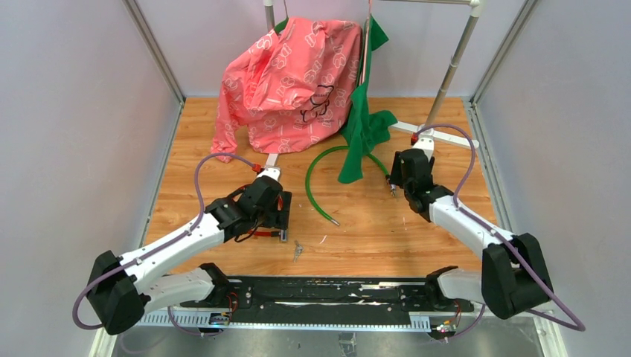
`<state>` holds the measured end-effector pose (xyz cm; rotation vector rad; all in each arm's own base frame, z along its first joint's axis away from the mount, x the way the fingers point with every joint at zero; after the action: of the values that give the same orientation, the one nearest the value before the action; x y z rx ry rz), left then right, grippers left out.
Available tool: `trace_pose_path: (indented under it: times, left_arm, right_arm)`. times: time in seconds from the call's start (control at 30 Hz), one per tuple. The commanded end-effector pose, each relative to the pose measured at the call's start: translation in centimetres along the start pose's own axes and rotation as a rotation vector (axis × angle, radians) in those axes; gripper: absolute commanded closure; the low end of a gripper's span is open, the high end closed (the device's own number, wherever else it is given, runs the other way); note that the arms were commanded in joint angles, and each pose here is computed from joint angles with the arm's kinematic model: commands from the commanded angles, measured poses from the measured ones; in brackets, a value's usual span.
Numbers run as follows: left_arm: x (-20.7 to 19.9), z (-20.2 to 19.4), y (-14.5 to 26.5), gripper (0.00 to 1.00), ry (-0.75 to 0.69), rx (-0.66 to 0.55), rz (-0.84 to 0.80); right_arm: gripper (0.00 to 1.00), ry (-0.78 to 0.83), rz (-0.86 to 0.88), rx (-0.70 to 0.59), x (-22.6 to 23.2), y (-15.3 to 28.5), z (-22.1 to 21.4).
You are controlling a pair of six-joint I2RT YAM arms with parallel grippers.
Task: Unlock with the key
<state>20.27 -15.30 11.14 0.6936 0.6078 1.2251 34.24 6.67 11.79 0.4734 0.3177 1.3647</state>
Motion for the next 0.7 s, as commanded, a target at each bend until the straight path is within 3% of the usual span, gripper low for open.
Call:
trace_pose_path:
  times: [0.0, 0.23, 0.4, 0.67]
  left_arm:
    - [0.0, -0.7, -0.6, 0.16, 0.028, 0.032, -0.003]
    - [-0.3, -1.5, -1.6, 0.19, 0.055, 0.073, -0.023]
    - [-0.6, -2.3, -2.3, 0.22, 0.077, 0.105, -0.036]
    - [-0.4, -3.2, -2.6, 0.26, 0.128, 0.143, -0.049]
  right_arm:
    - [0.35, 0.0, -0.035, -0.043, -1.4, 1.3, 2.8]
    - [0.34, -0.012, 0.015, 0.038, -1.3, 4.4, 2.6]
    - [0.26, -0.043, 0.127, 0.122, 0.7, 7.4, 0.2]
    - [0.25, 0.136, 0.396, 0.186, 6.4, 13.6, -4.6]
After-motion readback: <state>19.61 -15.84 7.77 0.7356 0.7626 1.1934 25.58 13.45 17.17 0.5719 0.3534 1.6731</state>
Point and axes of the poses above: each gripper's point midway between its finger pads, its own y axis back along the fingers, its own x axis along the line the jaws close on, z = x × y, the point moved 1 cm from there along y, back along the fingers, and after that the axes turned 3 degrees about -y, right-handed, at the moved point
